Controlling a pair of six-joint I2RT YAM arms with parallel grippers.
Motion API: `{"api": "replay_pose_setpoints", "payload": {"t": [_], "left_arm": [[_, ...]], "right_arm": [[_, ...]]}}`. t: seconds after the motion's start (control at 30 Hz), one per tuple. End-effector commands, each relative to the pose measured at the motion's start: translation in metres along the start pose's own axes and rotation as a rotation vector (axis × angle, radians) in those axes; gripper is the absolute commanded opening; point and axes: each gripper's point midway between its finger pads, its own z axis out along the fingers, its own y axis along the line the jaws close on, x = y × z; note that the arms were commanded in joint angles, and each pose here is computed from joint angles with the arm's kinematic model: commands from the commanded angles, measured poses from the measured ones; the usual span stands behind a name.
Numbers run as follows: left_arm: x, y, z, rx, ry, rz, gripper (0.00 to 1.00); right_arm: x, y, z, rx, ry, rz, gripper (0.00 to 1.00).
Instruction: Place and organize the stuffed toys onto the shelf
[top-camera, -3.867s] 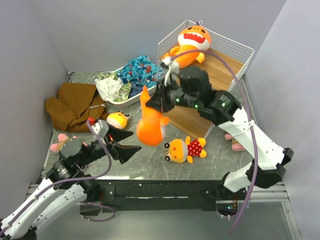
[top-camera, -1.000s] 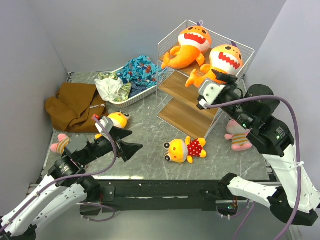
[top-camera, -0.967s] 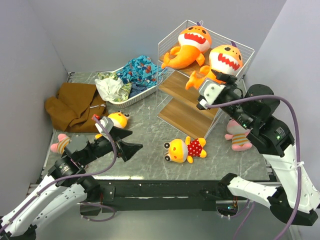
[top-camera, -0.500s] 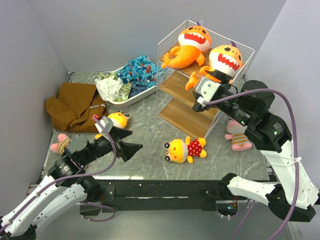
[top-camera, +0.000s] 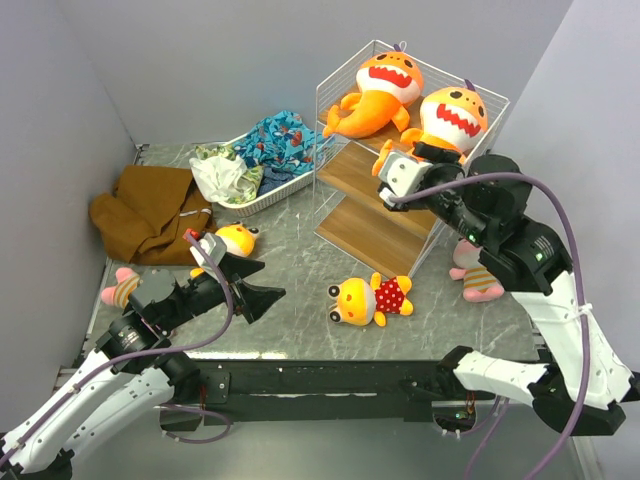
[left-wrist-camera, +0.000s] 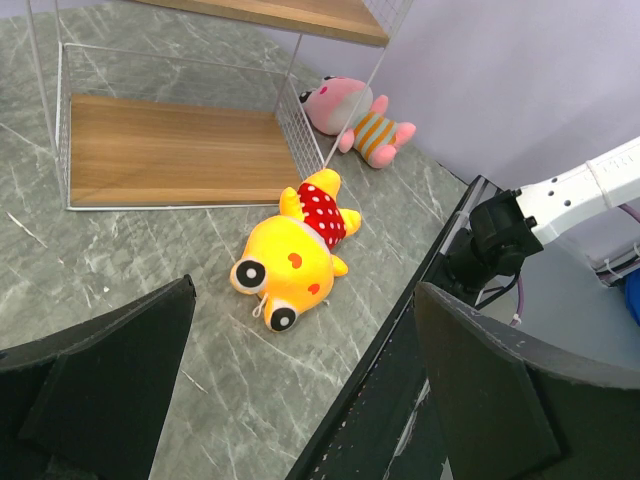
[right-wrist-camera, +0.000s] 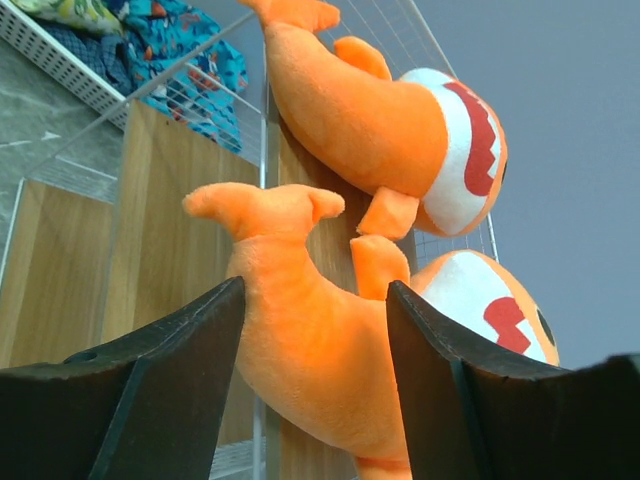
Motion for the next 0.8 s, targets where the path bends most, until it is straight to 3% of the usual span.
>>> {"api": "replay_pose_setpoints", "payload": {"t": [0.0,0.23,0.43,0.63,0.77], "left_arm": [[-0.026,-0.012,-0.004,0.031,-0.069,0.016,0.96],[-0.027,-0.012,-0.005,0.03,-0.076,0.019,0.96],[-0.026,-0.003,-0.003,-0.019,-0.075,-0.001,0.96],[-0.026,0.036,0.003,-0.247,-0.083,-0.099,0.96],[-0.02,0.079,-0.001,-0.512,-0.122,-0.266,0.96]], "right_arm": [[0.004,-0.029,-0.002,0.097,0.049,-0.017,0.62],[0.006,-0.038,-0.003,0.13,0.043,-0.007,0.59],[-0.002,-0.038,-0.01,0.117,-0.001,0.015,0.71],[-0.038,-0.039,-0.029,0.092,-0.172,0.096,0.8],[-0.062,-0.034,-0.045,0.108,-0.338,0.221,0.86]]}}
